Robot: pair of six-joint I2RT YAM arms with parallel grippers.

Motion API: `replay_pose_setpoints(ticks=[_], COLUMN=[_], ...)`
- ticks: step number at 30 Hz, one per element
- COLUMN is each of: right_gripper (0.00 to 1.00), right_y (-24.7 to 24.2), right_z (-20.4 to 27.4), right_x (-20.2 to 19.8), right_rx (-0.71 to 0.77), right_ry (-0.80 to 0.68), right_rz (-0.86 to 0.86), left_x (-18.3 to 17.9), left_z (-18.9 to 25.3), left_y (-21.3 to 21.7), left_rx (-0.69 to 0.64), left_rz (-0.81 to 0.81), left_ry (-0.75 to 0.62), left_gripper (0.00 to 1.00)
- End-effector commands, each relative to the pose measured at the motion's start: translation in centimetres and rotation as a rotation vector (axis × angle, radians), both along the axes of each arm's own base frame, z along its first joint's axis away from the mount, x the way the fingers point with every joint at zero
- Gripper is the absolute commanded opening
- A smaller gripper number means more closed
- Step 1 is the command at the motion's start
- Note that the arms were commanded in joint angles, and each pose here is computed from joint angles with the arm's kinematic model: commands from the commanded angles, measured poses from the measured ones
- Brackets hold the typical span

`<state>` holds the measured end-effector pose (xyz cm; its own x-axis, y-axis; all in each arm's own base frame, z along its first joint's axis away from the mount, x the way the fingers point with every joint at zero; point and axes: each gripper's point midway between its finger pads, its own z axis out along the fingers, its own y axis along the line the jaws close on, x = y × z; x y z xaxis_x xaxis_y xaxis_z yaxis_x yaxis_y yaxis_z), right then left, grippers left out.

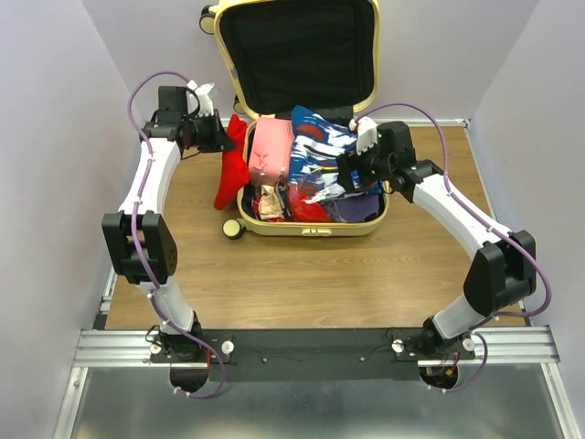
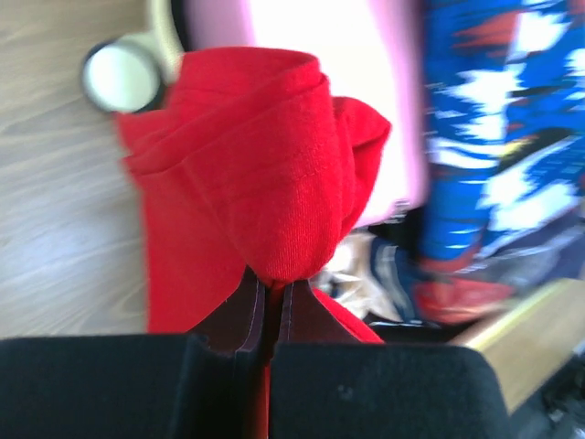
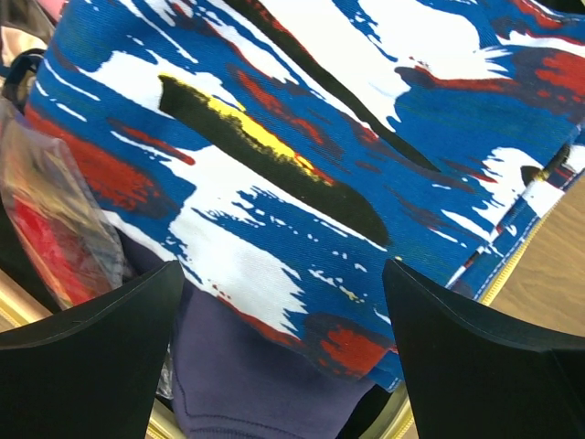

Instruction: Pack the luggage

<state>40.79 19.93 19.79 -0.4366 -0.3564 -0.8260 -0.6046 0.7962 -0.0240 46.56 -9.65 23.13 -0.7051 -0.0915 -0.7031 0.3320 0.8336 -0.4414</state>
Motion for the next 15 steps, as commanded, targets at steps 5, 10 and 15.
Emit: replay_pose_setpoints(ticks=[5,10,15], right_gripper=[0.99,0.99,1.00], right_y=[-2.6,-3.9,-4.8], right_z=[0.3,0.7,0.8], right_x=[0.8,1.5,1.6], right_rx=[-0.011,-0.010,-0.014], right_ry=[0.000,-0.008,-0.011], right_rz=[-0.092,-0.127,-0.154], left_x=[-1.2,-1.1,-1.2], left_z=[8.6,7.8,6.6], left_y=[-9.3,-13.0,-18.9], left_rx=[-0.132,-0.167,-0.177], left_rz=[-0.235,-0.248,-0.288], left_ry=[-0.158,-0.125,-0.117], left_gripper=[0.00,0.00,0.00])
